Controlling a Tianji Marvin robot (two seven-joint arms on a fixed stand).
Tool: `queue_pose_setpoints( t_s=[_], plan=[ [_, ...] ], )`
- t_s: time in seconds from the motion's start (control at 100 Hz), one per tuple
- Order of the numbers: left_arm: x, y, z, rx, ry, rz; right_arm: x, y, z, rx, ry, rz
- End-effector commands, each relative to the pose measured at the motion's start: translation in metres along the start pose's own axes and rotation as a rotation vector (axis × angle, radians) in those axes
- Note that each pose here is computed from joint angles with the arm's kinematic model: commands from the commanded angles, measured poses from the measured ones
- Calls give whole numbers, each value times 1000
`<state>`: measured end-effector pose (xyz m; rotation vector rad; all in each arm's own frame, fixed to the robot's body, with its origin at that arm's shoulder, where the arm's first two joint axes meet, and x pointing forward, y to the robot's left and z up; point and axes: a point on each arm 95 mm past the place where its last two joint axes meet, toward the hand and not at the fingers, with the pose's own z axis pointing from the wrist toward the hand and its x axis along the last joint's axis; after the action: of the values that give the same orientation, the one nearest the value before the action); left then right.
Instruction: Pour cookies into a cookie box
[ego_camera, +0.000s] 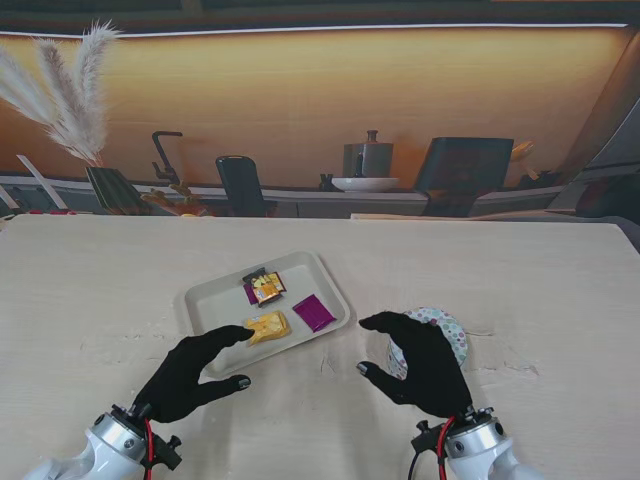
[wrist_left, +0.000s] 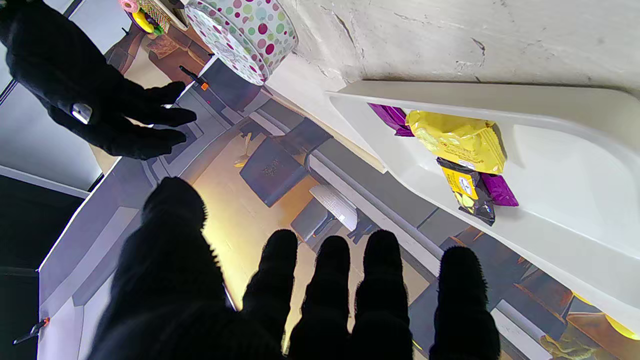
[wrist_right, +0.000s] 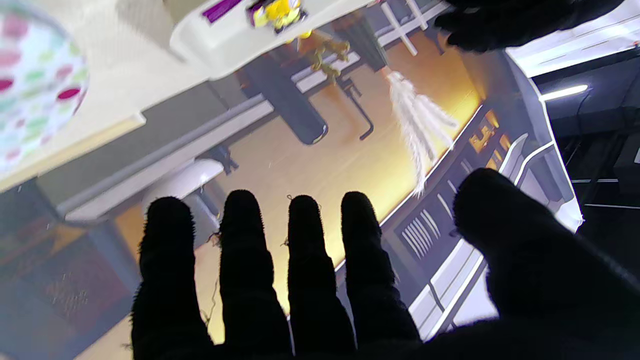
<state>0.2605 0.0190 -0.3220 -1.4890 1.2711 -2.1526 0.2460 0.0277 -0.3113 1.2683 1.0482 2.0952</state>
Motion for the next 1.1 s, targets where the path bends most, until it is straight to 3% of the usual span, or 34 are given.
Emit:
queue_pose_setpoints(
  t_s=[0.0,0.18,0.27,0.37,0.54,0.63,1.09],
  plan=[
    [2,4,-1,-20,2,-14,-2,9,3,-18,-2,-14],
    [-3,5,1,-27,-17,-11,-23,30,8,-104,-24,-108],
    [-3,5,2,-27,-22,-12,-36,38,10,-101,-32,-189],
    [-4,5,2,-27,-21,-5,-51,43,10,-41,-52,-271],
    [-4,5,2,-33,-24,2,-73,44,8,131,-104,-403],
    [-5,6,2,-38,-29,7,-83,43,8,175,-108,-473],
    [-7,6,3,-52,-45,16,-106,14,12,337,-170,-448]
  ],
)
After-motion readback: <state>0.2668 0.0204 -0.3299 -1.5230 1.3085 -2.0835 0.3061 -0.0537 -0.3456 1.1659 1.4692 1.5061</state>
